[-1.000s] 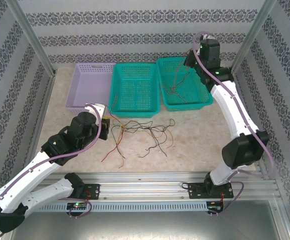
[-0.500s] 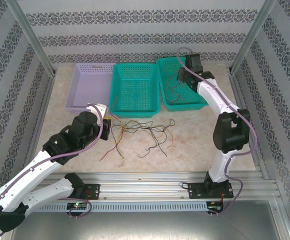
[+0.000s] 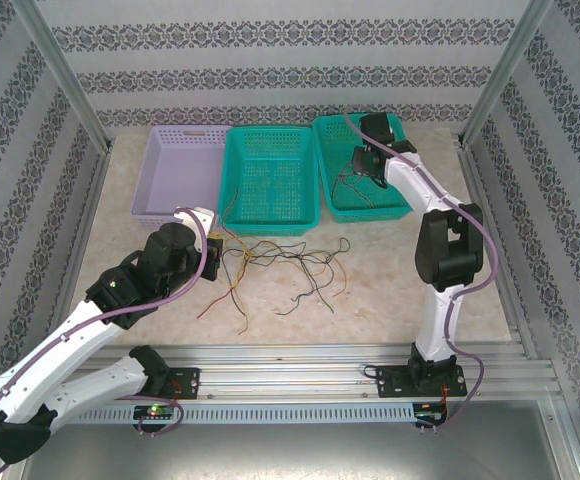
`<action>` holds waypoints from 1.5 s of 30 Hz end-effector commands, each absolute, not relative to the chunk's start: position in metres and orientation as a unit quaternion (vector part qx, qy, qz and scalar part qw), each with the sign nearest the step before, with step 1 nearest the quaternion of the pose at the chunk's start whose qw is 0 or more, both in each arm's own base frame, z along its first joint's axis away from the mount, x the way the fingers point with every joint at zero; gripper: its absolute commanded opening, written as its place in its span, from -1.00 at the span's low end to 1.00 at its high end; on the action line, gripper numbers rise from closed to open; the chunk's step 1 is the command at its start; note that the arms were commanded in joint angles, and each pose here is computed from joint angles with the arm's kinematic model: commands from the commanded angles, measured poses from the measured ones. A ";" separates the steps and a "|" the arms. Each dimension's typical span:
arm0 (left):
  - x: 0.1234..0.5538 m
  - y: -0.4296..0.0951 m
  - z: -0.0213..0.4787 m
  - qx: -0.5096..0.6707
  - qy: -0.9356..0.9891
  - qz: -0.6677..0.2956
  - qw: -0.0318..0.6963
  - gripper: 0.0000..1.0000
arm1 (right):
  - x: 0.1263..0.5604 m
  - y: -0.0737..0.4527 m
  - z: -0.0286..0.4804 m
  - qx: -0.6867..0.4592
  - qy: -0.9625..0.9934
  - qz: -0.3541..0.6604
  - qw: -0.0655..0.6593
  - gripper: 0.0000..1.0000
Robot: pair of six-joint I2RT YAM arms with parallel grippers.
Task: Untangle the cables
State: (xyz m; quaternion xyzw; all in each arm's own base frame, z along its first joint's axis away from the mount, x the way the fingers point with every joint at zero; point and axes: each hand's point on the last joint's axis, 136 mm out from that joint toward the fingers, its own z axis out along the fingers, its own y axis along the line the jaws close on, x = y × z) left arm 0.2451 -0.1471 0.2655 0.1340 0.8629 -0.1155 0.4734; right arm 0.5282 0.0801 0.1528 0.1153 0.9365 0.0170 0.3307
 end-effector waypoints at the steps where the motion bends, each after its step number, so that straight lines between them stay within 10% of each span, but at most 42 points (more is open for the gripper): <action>1: 0.246 -0.150 0.264 0.142 0.861 -0.119 0.473 -1.00 | 0.523 0.081 0.199 0.110 0.921 0.013 0.373 -0.25; 15: 0.242 -0.154 0.273 0.142 0.859 -0.140 0.471 -1.00 | 0.437 0.179 0.282 -0.013 0.869 0.199 0.452 0.10; 27: 0.225 -0.194 0.280 0.153 0.850 -0.268 0.427 -1.00 | 0.279 0.300 0.213 -0.171 0.818 0.364 0.411 0.16; 45: 0.208 -0.221 0.267 0.229 0.846 -0.311 0.367 -1.00 | 0.273 0.359 0.222 -0.158 0.770 0.469 0.402 0.18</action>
